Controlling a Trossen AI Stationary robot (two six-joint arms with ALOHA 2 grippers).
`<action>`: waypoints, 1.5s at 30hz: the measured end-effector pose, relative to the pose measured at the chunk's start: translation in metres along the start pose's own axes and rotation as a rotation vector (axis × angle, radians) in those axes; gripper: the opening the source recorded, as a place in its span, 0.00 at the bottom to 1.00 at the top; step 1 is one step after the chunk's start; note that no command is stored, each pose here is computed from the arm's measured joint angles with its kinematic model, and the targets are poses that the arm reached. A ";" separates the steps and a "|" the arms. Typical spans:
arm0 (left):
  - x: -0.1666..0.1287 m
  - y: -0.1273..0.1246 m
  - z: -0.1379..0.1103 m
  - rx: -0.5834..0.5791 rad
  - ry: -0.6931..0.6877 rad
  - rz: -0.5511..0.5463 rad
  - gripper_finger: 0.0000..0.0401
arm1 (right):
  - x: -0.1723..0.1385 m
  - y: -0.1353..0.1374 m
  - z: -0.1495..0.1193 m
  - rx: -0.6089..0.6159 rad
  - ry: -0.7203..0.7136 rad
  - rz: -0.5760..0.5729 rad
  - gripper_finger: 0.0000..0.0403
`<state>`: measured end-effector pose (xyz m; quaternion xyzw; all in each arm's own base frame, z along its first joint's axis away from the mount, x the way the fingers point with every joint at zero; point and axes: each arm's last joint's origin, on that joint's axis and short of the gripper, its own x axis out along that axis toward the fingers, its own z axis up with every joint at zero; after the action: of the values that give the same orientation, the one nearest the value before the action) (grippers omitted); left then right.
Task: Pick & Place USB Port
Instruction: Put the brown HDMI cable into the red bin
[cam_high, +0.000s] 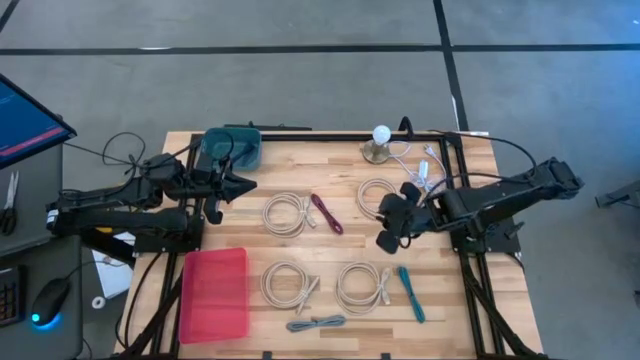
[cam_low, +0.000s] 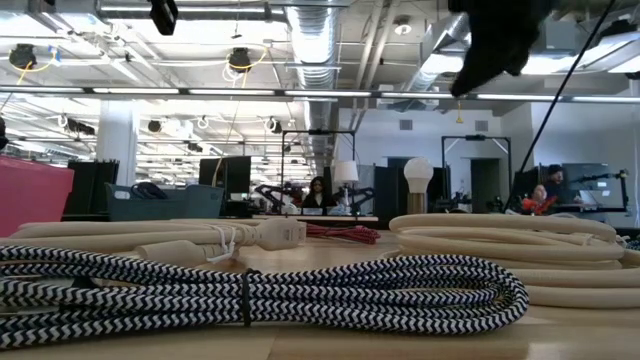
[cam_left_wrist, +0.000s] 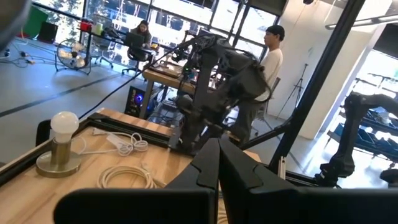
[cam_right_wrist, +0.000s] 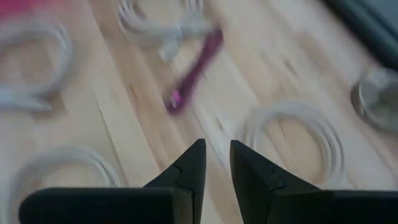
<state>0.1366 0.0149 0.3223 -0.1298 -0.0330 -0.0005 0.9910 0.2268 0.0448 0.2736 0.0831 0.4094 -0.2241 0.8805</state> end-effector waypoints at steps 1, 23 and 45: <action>0.000 0.000 0.000 0.000 0.000 0.000 0.01 | 0.001 -0.003 -0.002 -0.005 0.042 0.000 0.16; 0.000 0.000 0.000 -0.005 -0.001 -0.001 0.01 | 0.082 -0.035 -0.001 -0.058 0.413 -0.145 0.53; 0.000 0.000 0.000 -0.009 0.000 -0.001 0.01 | 0.152 -0.046 -0.008 -0.072 0.521 -0.187 0.52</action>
<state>0.1366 0.0149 0.3223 -0.1341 -0.0332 -0.0010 0.9904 0.2855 -0.0423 0.1549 0.0686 0.6353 -0.2609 0.7236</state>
